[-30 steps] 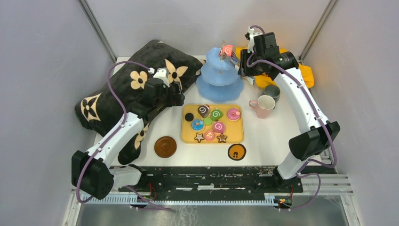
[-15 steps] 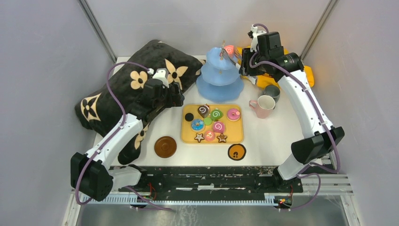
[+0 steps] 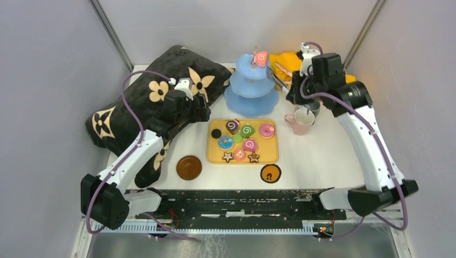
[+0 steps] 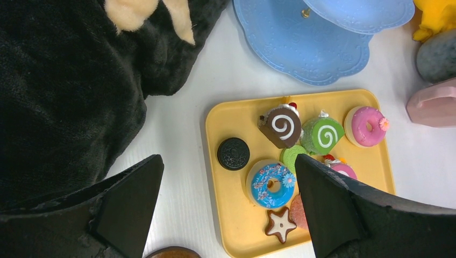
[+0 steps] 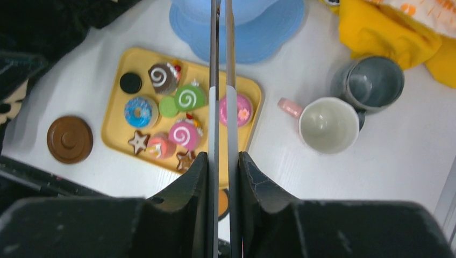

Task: Serve the afternoon tea

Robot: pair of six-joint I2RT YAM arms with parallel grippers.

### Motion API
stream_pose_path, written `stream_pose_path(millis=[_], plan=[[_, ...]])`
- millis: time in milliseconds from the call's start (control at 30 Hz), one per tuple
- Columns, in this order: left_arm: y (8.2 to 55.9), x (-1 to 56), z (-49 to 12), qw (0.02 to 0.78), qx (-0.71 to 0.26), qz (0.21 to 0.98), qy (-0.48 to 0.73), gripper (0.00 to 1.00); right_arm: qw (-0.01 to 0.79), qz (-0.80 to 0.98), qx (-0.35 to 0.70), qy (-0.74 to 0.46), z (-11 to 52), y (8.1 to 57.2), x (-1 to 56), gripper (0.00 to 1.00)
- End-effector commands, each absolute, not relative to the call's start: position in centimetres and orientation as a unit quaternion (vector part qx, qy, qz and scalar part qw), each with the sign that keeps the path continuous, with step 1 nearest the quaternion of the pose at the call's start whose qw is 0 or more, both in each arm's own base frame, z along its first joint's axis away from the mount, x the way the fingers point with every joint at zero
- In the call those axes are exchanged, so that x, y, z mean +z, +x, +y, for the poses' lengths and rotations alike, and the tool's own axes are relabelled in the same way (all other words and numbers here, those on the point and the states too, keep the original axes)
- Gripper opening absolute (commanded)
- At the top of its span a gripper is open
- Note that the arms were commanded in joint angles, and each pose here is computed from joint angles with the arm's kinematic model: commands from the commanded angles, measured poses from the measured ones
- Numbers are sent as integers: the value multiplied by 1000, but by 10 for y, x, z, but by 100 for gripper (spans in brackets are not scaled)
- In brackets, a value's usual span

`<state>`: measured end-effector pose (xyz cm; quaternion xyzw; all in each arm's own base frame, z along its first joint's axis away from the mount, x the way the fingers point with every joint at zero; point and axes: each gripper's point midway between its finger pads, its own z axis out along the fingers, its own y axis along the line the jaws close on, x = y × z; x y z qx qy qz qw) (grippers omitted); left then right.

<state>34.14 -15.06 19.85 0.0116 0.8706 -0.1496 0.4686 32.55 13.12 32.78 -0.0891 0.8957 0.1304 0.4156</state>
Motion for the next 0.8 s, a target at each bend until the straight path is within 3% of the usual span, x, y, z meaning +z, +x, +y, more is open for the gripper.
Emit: stream_pose_path(millis=[0,300,533,767], plan=[[346,215,-150,491,-158,857,0,99,420,881,168,-138,130,275,336,8],[353,216,-156,489,-166,856,0,99,308,918,199,-151,127,204,274,15],[352,216,-160,486,-179,855,-2,99,244,945,196,-89,124,188,220,24],[349,212,-160,481,-181,858,-2,99,239,953,178,-47,118,191,199,34]])
